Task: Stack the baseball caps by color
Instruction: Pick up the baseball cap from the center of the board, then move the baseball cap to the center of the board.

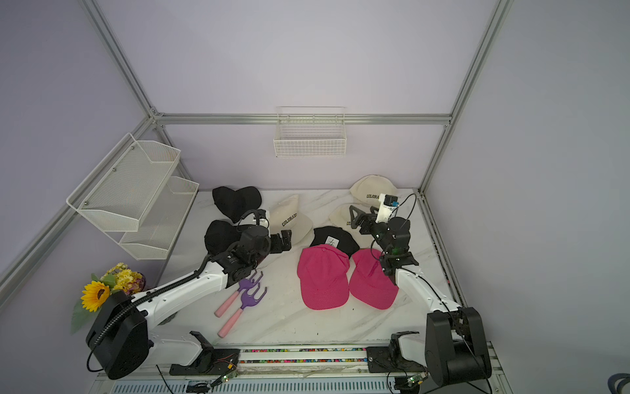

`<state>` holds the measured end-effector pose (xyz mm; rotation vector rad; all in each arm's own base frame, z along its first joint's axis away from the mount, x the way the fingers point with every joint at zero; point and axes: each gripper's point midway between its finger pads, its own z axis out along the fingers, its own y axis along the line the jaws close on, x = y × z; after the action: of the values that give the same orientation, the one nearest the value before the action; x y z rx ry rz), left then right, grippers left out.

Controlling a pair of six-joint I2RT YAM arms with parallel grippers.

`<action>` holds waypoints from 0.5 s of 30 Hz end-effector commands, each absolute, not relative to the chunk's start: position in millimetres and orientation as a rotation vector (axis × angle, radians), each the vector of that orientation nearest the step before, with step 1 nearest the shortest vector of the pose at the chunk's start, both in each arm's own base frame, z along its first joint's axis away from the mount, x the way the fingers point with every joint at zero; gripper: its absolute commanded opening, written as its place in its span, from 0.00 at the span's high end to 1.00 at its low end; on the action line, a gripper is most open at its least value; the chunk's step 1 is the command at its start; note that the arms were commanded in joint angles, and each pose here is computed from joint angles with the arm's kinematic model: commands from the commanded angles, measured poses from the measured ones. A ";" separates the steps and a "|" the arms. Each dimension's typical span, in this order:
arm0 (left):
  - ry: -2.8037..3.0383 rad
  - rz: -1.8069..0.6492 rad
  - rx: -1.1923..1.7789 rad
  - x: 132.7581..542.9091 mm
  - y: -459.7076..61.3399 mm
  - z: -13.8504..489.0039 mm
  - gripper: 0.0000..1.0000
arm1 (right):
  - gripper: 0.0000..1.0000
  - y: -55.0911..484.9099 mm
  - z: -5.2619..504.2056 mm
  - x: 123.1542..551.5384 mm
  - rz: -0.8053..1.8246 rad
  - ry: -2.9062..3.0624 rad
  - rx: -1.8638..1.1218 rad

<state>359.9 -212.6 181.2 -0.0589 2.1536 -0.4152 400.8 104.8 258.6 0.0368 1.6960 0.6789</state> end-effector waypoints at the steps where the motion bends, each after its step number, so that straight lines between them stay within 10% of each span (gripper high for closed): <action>1: 2.316 -0.634 -0.051 333.9 -240.6 168.4 0.00 | 0.03 118.2 224.3 382.2 0.761 1.837 0.095; 15: 2.482 -0.917 0.586 259.5 -352.7 150.0 0.00 | 0.07 114.8 141.7 446.9 0.421 2.082 0.151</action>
<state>276.7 -324.0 123.6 0.3779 2.5430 -0.8248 427.9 125.6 146.8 0.1515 2.0601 0.5744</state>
